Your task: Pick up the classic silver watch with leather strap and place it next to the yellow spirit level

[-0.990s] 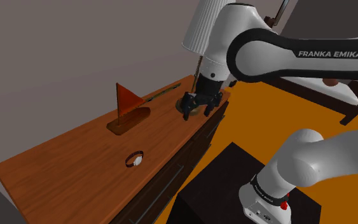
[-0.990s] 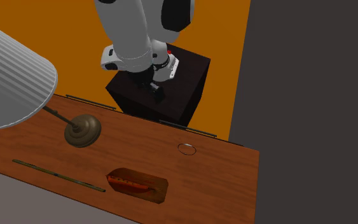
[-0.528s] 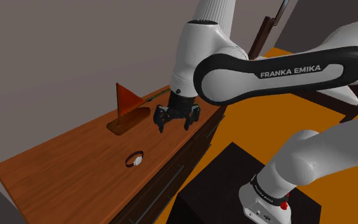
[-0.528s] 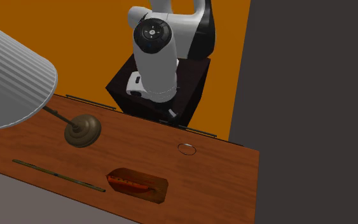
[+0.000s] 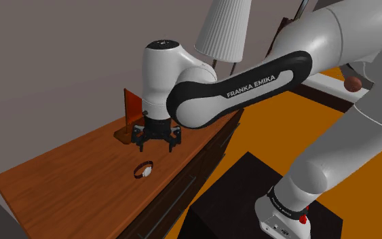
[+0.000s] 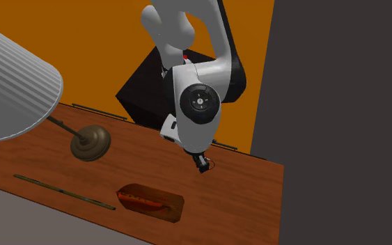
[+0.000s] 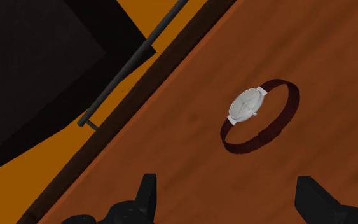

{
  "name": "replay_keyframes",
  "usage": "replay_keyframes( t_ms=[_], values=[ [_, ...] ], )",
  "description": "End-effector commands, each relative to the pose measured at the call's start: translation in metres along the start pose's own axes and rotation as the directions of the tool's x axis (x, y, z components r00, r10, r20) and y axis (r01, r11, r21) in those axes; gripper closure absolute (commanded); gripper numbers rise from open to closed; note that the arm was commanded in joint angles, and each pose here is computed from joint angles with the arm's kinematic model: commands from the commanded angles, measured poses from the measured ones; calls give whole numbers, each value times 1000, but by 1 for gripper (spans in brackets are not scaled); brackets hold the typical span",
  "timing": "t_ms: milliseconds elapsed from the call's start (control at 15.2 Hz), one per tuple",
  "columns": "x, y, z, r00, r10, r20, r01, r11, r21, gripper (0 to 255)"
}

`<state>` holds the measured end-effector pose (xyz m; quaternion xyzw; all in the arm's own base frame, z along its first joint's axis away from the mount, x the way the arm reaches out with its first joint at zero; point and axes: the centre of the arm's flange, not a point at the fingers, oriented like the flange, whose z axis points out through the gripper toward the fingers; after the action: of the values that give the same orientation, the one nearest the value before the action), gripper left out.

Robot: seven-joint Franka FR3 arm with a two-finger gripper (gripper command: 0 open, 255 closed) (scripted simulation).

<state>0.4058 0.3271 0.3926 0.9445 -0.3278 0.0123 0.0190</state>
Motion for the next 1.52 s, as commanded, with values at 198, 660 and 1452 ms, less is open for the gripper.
replay_keyframes(
  t_ms=[198,660,1452],
  values=[
    [1,-16,28,999,44,-4,-44,999,-4,0],
    [1,-16,52,999,44,-4,-44,999,-4,0],
    [1,-16,52,999,44,-4,-44,999,-4,255]
  ],
)
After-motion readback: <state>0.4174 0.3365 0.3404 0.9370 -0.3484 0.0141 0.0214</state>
